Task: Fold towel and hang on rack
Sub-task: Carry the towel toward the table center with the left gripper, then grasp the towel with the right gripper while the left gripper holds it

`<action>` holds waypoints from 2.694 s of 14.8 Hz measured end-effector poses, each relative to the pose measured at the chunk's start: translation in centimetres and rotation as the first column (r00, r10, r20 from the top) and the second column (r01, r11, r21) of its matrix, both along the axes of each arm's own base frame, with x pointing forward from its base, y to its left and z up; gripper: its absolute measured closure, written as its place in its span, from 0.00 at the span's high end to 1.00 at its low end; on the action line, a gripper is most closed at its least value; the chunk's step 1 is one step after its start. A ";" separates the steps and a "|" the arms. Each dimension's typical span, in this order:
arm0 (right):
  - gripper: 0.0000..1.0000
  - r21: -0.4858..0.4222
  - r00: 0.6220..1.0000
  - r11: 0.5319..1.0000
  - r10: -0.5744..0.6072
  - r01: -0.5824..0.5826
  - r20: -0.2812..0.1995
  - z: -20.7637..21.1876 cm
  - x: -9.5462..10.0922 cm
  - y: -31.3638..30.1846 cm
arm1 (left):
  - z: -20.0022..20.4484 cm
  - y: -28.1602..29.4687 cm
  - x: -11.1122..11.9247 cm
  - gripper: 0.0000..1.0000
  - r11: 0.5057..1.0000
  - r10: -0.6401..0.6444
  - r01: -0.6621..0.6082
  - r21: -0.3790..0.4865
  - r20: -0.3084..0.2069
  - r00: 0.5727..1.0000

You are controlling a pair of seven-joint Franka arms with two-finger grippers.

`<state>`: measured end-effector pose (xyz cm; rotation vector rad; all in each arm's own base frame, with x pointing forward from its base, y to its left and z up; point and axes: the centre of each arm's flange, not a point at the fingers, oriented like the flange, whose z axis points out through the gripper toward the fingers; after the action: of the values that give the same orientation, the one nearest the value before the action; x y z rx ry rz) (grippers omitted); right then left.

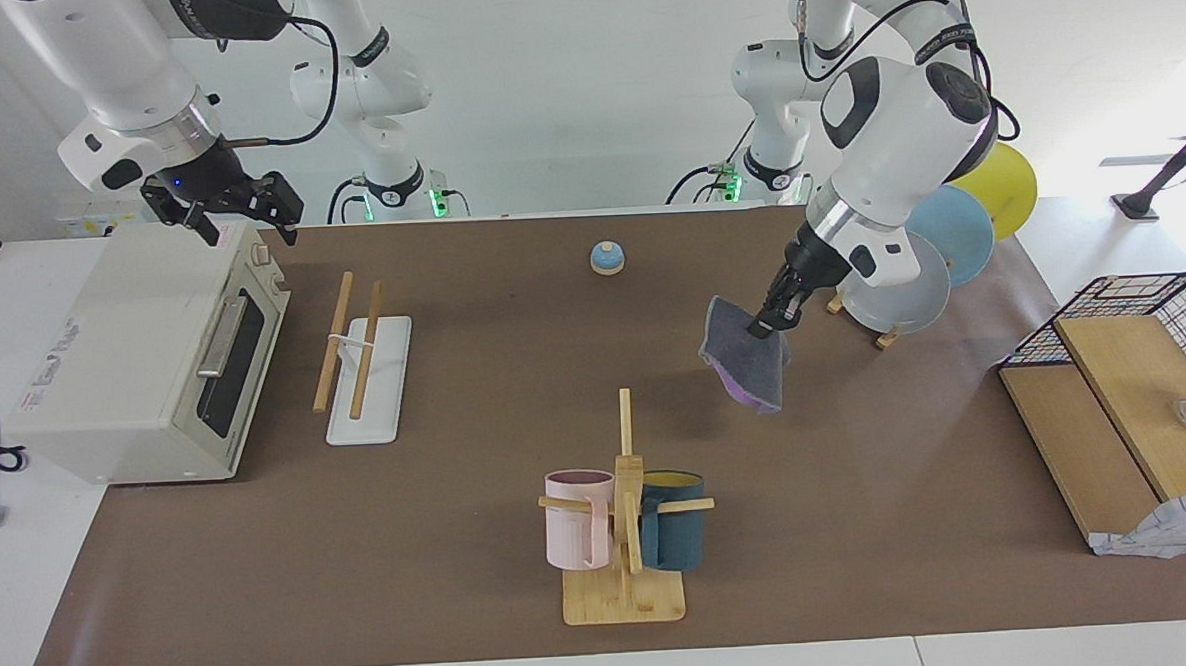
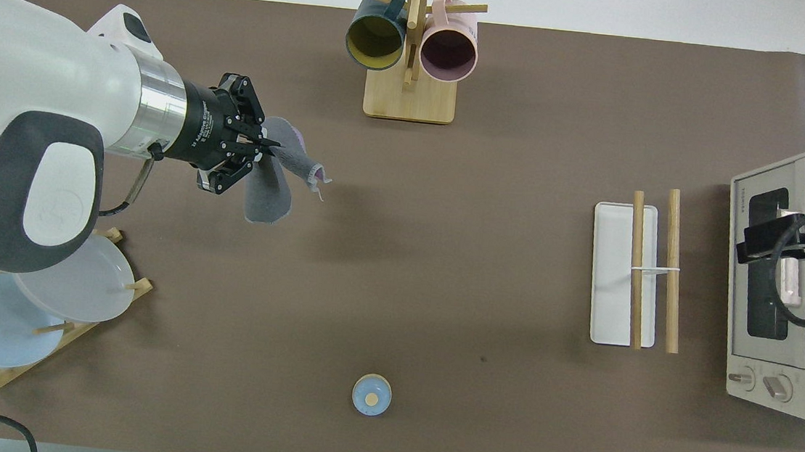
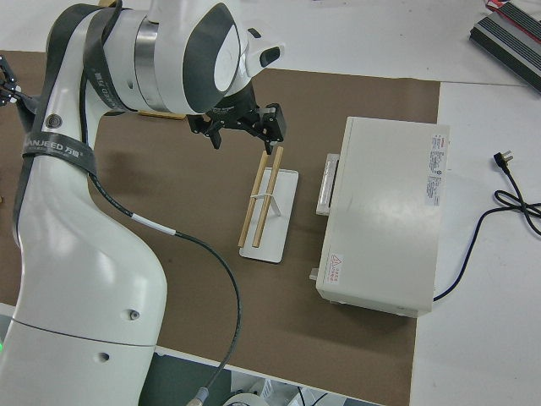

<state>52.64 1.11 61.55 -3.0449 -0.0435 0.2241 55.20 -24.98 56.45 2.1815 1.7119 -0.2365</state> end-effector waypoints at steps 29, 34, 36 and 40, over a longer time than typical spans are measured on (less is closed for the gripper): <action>0.77 0.258 0.213 0.045 -0.706 0.965 -0.675 -8.1 3.2 22.5 | 3.8 -10.9 -5.7 0.04 0.874 0.336 -0.365 -0.319 -0.146 0.931; 0.25 0.343 0.317 0.111 -0.704 0.933 -0.636 -8.0 3.2 22.5 | 3.7 -10.9 -5.8 0.04 0.874 0.338 -0.368 -0.318 -0.148 0.930; 0.04 0.351 0.329 0.119 -0.703 0.929 -0.631 -8.0 3.2 22.6 | 3.7 -10.9 -5.8 0.04 0.870 0.344 -0.375 -0.319 -0.151 0.927; 0.02 0.351 0.333 0.125 -0.701 0.928 -0.631 -8.1 3.1 22.7 | 3.8 -10.8 -5.8 0.04 0.866 0.352 -0.382 -0.322 -0.151 0.924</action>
<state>55.79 23.79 53.49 -1.7715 1.3039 0.4530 49.44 -35.82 60.20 1.5797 1.9246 -0.4963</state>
